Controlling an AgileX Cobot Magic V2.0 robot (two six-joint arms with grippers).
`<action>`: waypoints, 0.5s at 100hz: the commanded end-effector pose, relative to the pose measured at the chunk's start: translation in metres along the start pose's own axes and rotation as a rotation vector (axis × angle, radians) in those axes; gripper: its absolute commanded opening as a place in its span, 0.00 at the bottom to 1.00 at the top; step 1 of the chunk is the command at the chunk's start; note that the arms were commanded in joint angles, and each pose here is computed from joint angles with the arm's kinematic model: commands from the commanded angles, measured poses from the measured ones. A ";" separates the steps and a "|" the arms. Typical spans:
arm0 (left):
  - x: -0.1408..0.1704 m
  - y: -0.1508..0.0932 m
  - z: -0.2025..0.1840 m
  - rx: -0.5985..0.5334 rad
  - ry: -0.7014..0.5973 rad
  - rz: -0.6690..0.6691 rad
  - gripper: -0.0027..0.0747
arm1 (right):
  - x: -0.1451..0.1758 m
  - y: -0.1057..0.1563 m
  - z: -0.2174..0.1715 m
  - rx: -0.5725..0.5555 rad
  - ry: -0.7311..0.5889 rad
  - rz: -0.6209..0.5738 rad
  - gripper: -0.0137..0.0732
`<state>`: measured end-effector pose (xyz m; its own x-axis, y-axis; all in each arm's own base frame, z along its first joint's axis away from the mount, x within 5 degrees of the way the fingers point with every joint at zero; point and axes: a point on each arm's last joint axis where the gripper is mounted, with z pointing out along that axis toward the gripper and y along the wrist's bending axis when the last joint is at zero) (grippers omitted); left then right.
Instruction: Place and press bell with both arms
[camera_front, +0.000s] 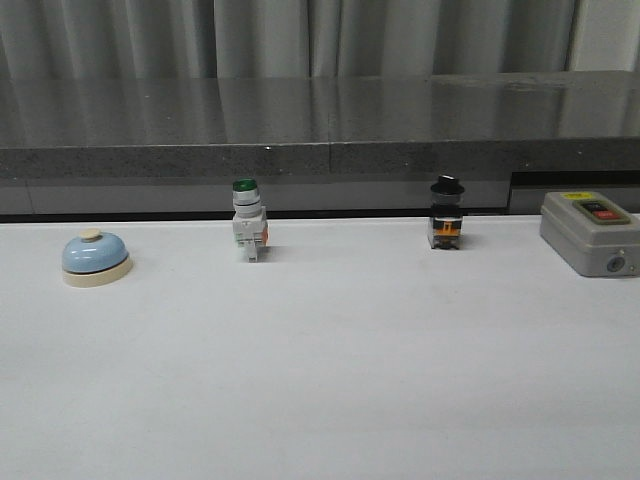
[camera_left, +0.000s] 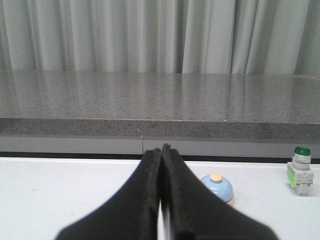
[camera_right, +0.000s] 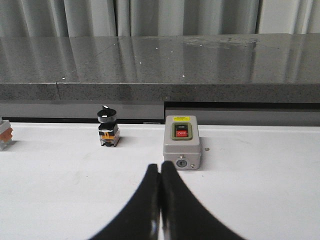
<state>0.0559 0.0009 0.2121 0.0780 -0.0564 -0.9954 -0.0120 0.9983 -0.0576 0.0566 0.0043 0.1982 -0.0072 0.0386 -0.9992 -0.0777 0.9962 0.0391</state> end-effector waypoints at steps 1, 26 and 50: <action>0.006 0.001 -0.002 -0.002 -0.061 -0.018 0.01 | -0.014 0.001 -0.003 -0.002 -0.121 -0.011 0.09; 0.006 0.001 -0.002 -0.002 -0.061 -0.018 0.01 | -0.014 0.001 -0.003 -0.002 -0.121 -0.011 0.09; -0.008 -0.001 -0.001 0.001 -0.001 -0.057 0.01 | -0.014 0.001 -0.003 -0.002 -0.121 -0.011 0.09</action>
<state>0.0560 0.0007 0.2096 0.0450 -0.0734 -0.9963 -0.0107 0.9972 -0.0739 0.0566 0.0043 0.1982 -0.0072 0.0386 -0.9992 -0.0777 0.9962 0.0391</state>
